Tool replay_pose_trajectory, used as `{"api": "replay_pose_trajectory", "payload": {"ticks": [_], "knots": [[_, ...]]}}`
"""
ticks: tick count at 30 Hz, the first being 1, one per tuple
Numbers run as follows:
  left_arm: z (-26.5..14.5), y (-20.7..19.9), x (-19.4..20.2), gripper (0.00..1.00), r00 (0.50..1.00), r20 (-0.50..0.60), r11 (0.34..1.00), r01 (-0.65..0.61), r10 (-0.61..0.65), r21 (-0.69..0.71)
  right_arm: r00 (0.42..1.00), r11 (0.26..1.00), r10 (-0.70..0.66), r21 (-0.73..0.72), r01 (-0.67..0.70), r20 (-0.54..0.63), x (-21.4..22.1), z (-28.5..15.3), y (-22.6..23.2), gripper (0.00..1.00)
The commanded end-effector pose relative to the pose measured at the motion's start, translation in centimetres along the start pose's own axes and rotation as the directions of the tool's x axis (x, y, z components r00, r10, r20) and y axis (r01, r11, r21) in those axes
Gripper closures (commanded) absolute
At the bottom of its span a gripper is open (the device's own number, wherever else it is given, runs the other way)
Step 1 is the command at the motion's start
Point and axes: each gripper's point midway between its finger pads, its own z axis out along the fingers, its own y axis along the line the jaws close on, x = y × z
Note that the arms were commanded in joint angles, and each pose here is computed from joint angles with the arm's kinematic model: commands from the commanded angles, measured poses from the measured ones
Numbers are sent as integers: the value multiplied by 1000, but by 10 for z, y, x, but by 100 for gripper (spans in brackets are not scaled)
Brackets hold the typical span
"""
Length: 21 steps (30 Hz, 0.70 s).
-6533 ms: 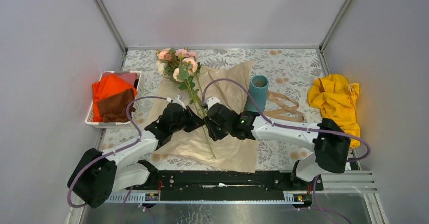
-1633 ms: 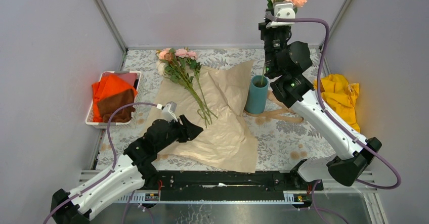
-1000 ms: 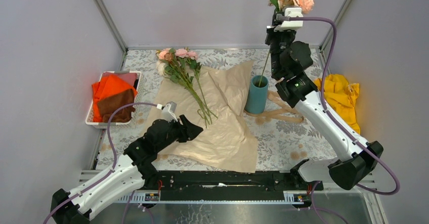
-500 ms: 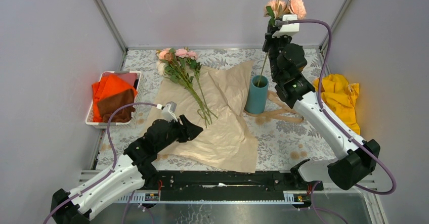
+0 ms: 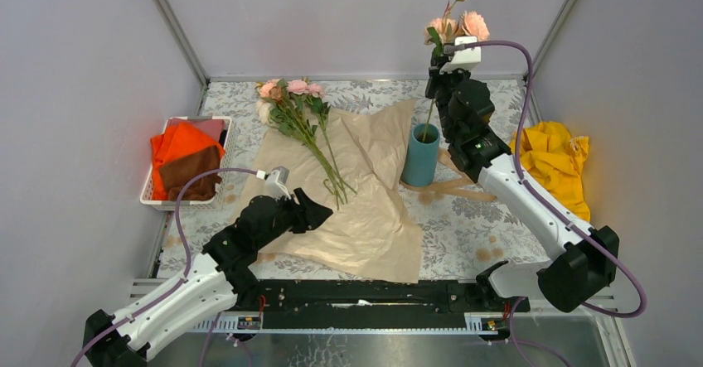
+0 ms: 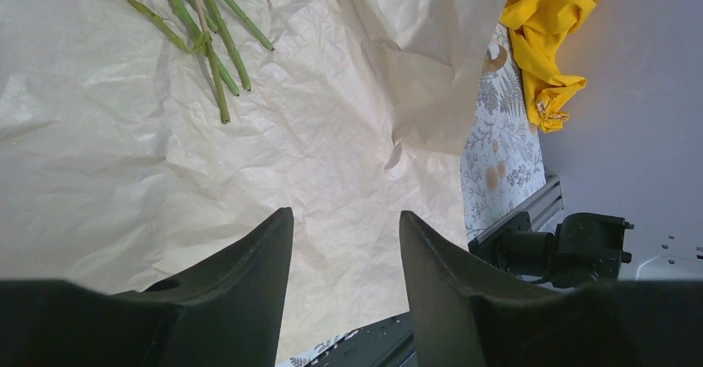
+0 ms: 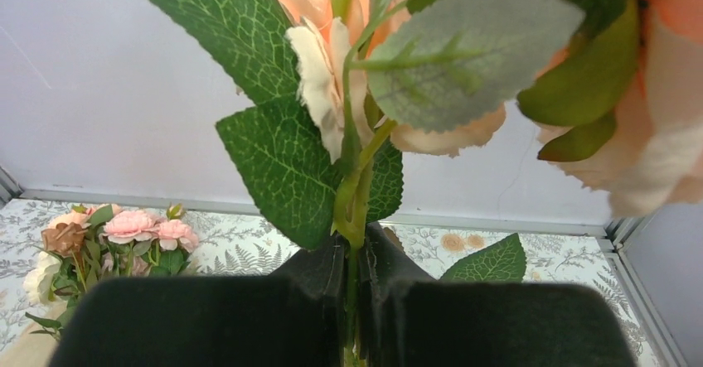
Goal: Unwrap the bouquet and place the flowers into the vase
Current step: Insert the fake flower into the vase.
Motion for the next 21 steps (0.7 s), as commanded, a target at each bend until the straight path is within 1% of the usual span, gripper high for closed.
{"api": "replay_pose_trajectory", "payload": {"ticks": [1, 10, 16, 21], "knots": [[2, 1, -2, 43, 1000, 20, 1000, 3, -3, 2, 996, 998, 60, -10, -60, 61, -26, -6, -3, 100], [4, 0, -1, 43, 1000, 14, 1000, 2, -2, 2, 997, 997, 69, -20, -69, -16, 7, -8, 1, 99], [4, 2, -1, 43, 1000, 13, 1000, 2, -2, -2, 996, 997, 71, -14, -72, -60, 30, -14, -1, 86], [4, 3, 0, 43, 1000, 12, 1000, 3, -3, -6, 995, 997, 69, -16, -71, -77, 38, -17, -1, 84]]}}
